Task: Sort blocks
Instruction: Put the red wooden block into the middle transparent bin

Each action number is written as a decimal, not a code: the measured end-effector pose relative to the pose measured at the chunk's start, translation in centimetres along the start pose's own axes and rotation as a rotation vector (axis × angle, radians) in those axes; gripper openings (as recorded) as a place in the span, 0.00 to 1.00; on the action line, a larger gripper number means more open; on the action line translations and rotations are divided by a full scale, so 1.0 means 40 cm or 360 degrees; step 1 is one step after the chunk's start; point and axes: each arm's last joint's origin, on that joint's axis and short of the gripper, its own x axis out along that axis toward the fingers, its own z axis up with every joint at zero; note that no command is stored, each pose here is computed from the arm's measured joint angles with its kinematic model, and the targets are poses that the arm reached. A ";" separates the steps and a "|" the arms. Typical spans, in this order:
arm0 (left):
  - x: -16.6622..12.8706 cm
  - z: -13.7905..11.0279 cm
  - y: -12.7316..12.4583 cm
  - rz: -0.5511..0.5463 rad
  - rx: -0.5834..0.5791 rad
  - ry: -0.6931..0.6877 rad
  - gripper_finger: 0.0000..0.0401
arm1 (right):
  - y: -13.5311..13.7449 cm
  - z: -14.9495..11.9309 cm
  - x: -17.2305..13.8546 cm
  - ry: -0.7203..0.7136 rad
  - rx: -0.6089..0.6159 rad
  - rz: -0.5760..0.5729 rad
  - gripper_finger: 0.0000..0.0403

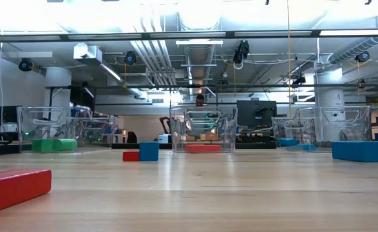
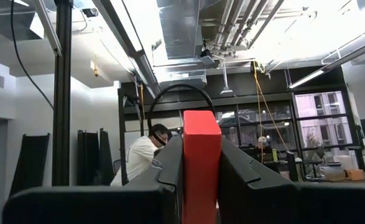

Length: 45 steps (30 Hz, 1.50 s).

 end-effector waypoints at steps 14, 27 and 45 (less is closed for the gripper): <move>-0.010 0.022 0.017 0.0082 0.0041 0.0029 0.23 | 0.002 -0.006 0.000 0.0041 0.0002 0.0023 0.12; -0.018 0.026 0.029 0.0194 0.0052 0.0075 0.07 | -0.007 -0.021 0.000 0.0119 -0.0006 -0.0133 0.31; -0.164 -0.013 0.224 0.1188 -0.0079 0.0976 0.07 | -0.038 0.008 -0.072 0.0496 0.0022 -0.0809 0.34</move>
